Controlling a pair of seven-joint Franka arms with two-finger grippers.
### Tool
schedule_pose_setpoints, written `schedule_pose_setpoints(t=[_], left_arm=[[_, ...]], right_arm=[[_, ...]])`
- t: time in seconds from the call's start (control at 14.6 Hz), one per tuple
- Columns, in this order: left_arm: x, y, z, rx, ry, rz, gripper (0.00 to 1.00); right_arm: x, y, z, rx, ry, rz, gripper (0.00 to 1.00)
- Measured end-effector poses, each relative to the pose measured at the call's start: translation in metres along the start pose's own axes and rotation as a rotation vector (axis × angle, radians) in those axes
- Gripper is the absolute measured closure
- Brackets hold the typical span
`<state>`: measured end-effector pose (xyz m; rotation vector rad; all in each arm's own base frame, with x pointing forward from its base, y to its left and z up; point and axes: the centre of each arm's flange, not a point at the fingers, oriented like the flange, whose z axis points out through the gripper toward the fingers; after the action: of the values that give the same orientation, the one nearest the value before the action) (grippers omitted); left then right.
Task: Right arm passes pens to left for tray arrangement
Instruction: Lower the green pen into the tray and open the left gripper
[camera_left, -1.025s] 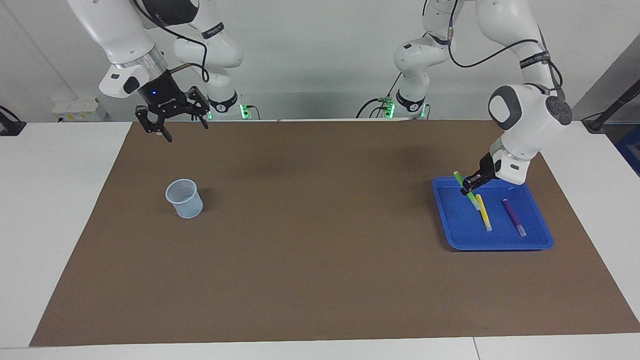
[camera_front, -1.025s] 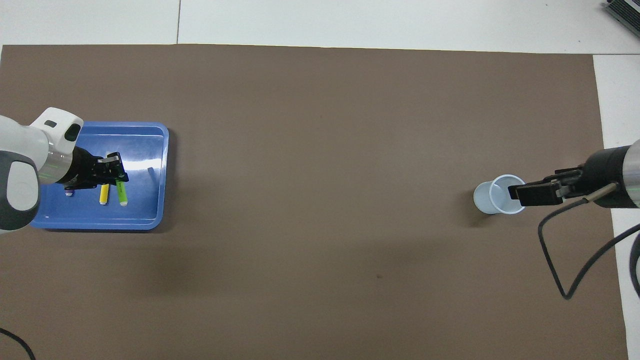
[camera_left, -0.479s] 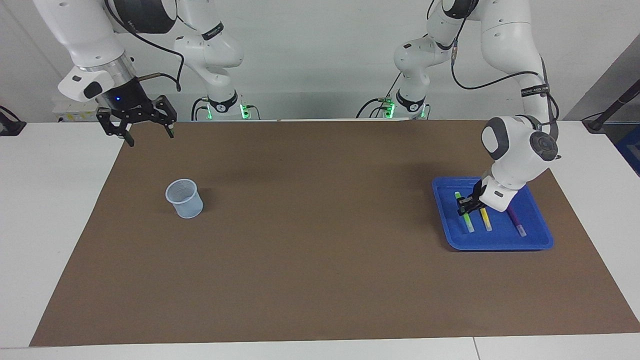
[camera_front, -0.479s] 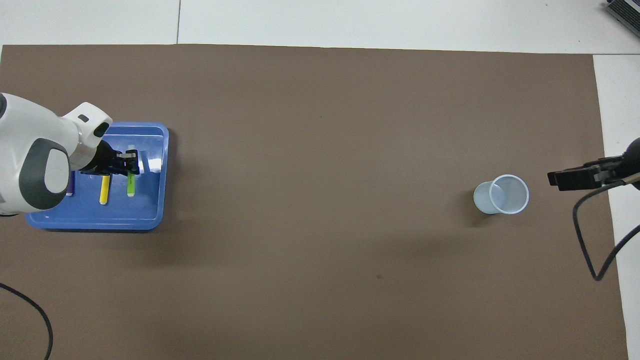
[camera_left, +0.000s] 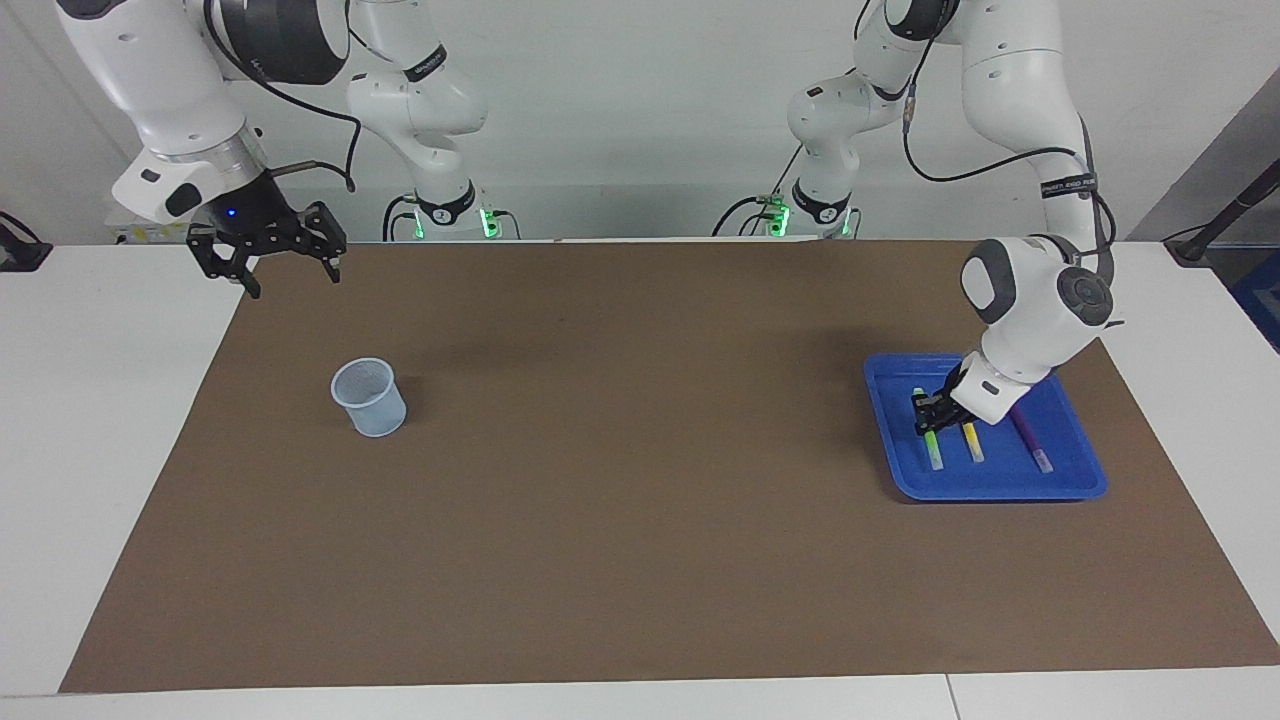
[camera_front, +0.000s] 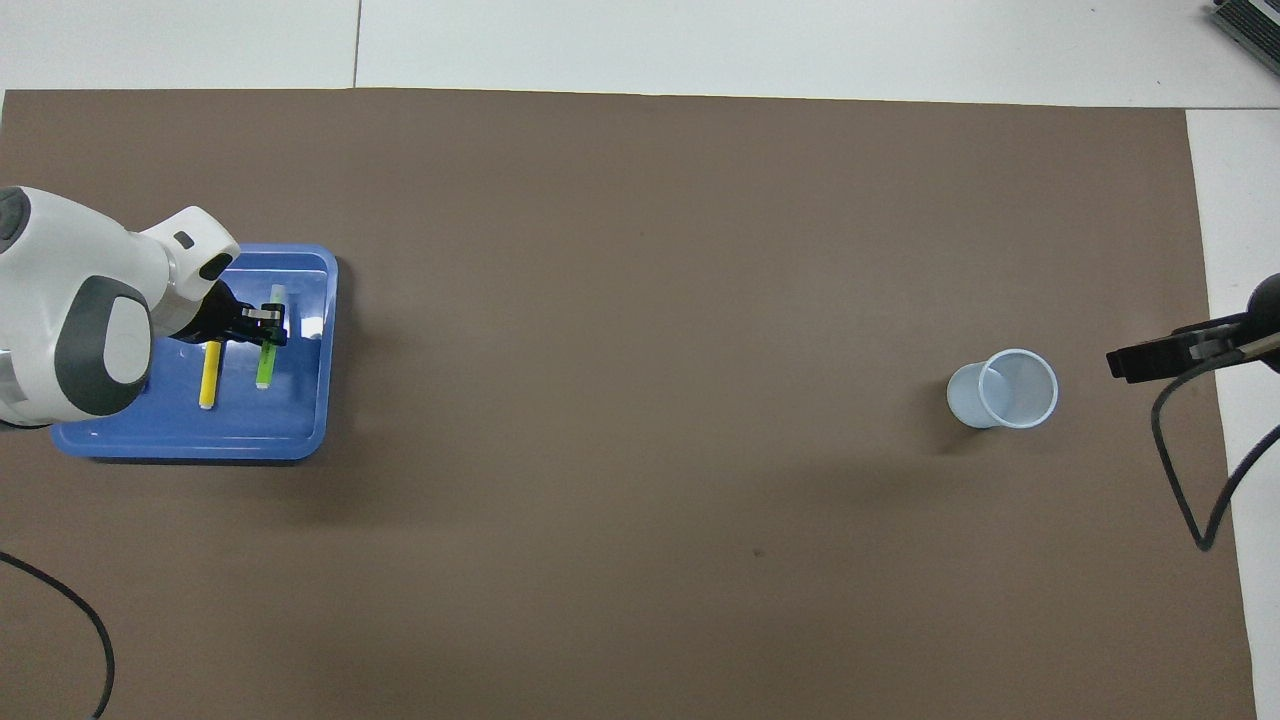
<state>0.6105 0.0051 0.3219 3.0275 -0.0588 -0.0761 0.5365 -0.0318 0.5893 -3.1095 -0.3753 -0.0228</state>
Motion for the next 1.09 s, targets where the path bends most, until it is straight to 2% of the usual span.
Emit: schedule_pose_setpoints(t=[0.41,0.48,0.89,0.96,1.09], left_arm=[[-0.002,0.008,0.009,0.001,0.011,0.017,0.8],[-0.002,0.009,0.009,0.001,0.011,0.017,0.74],[0.0,0.009,0.001,0.004,0.025,0.017,0.07],[0.0,0.008,-0.007,0.008,0.033,0.016,0.0],[-0.006,0.008,-0.031,0.021,0.029,0.014,0.0]], right_arm=[[0.021,0.002,-0.005,-0.008,0.025,-0.006,0.0],[0.023,0.002,-0.01,-0.006,0.02,-0.007,0.0],[0.027,0.001,-0.029,0.006,-0.018,-0.009,0.0],[0.027,0.001,-0.028,0.008,-0.027,-0.009,0.0],[0.025,0.003,-0.027,0.012,-0.043,-0.003,0.0]])
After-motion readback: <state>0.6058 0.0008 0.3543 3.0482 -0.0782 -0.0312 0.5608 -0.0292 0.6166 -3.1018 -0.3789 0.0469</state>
